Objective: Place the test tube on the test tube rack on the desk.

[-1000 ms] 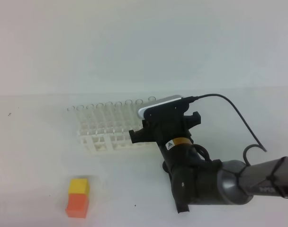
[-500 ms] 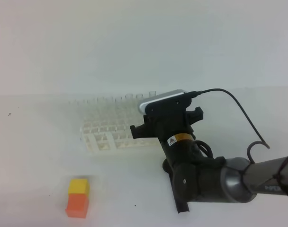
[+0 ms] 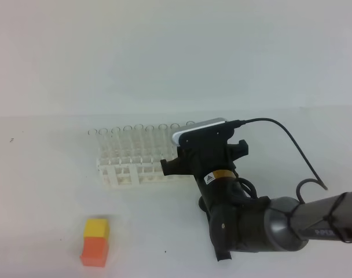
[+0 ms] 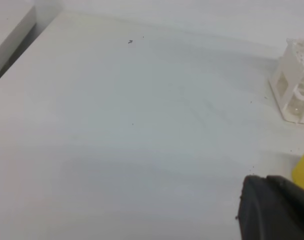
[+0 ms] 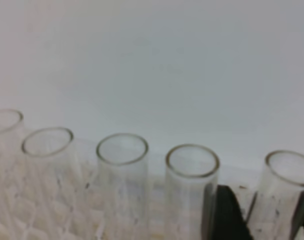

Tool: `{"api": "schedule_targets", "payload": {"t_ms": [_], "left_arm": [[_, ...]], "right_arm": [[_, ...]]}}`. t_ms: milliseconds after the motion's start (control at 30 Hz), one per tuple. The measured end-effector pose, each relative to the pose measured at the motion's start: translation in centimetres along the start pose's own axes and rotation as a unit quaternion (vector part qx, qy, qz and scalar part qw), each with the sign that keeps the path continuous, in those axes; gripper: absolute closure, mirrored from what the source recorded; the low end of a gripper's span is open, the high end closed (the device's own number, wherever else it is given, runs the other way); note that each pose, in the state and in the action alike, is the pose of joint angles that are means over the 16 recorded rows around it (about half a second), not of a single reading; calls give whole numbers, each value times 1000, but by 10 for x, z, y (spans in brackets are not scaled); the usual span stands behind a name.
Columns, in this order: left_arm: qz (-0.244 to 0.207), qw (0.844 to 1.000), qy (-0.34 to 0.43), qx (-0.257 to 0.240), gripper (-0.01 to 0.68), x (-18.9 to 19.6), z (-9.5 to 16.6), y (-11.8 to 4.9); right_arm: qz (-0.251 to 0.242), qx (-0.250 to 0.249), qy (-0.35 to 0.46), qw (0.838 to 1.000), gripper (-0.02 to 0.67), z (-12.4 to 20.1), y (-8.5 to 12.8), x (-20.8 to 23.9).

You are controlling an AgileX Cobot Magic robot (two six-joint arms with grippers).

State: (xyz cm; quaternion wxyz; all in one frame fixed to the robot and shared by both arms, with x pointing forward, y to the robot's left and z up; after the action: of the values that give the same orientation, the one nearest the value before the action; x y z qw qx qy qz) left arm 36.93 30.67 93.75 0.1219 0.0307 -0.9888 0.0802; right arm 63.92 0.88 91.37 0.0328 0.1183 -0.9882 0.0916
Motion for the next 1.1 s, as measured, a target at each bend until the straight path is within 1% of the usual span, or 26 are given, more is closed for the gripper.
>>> {"api": "schedule_targets", "payload": {"t_ms": [867,1100], "left_arm": [[0,1000,1,0,674,0,0,0],[0,1000,1,0,674,0,0,0]], "right_arm": [[21,-55,0,998,312,3,-7,0],[25,-61,-10,998,312,-4,-9,0]]}}
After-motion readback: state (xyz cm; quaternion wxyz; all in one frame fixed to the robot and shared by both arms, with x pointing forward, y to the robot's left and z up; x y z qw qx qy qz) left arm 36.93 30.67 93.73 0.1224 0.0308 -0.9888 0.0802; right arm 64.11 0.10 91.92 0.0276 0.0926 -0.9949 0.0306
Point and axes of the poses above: a point on each arm's last joint axis where the gripper is mounted, x pointing back along that axis away from the gripper, y along the wrist's bending axis when the last joint is at zero, z = x × y, the point moved 8 cm from there along -x, pointing out along that axis toward the gripper, and after that the axes turned 7 degrees about x, right-handed, at the moved point
